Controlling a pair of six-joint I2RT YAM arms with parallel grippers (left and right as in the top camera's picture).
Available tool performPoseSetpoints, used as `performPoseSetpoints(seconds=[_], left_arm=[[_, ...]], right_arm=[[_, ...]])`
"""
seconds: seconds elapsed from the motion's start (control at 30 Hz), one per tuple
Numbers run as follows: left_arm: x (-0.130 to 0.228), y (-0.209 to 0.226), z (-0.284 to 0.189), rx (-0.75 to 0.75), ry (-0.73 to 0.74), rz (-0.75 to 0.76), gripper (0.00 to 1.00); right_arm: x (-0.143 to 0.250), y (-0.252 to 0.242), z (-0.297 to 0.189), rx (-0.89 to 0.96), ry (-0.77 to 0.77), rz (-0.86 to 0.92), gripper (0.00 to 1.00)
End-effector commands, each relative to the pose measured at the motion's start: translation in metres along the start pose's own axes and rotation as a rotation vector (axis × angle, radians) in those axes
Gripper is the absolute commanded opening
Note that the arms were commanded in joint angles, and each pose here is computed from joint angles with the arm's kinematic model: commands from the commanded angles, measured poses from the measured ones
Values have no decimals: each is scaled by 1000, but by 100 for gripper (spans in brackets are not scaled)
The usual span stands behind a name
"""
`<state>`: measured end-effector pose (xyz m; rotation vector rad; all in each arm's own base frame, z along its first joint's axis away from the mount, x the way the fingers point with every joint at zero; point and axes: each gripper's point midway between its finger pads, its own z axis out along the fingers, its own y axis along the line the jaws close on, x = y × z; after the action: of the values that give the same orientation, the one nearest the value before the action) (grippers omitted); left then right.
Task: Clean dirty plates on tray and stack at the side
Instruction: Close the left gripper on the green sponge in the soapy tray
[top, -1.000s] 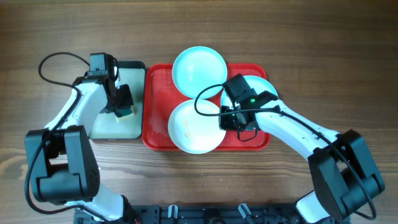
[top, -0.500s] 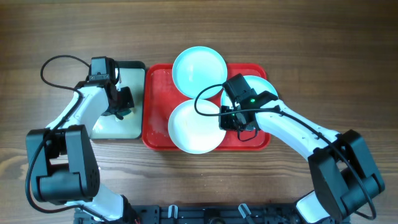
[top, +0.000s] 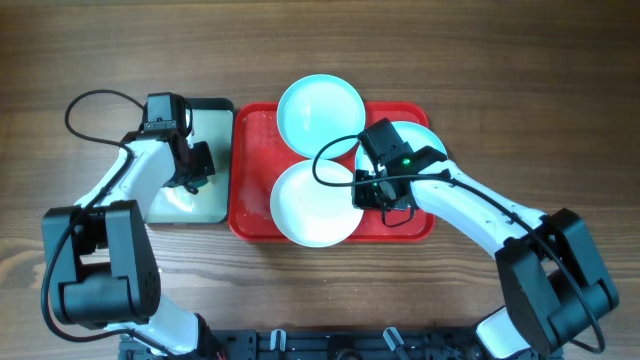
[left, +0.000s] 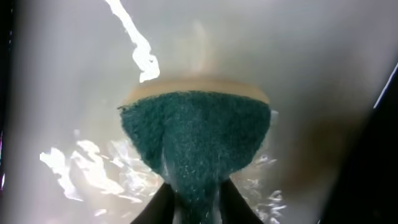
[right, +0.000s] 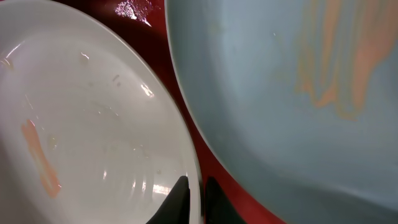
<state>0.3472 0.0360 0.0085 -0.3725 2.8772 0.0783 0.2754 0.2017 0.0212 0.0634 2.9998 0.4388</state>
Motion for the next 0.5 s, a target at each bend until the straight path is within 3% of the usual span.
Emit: performPoseSetpoints(seconds=[0.0,0.13,0.37,0.47], left_arm=[[8,4,6,-11,28,-3,7],[9,3,6,-8,32,-3,4],[4,3,-7,-4,3,-4,4],[-6,3,-29,7,-60,-9,4]], right_arm=[[3,-2,5,12,10,-9,11],[3,-2,5,12,10,-9,11],[2,-1,5,8,4,-30,31],[2,-2,5,9,4,-30,29]])
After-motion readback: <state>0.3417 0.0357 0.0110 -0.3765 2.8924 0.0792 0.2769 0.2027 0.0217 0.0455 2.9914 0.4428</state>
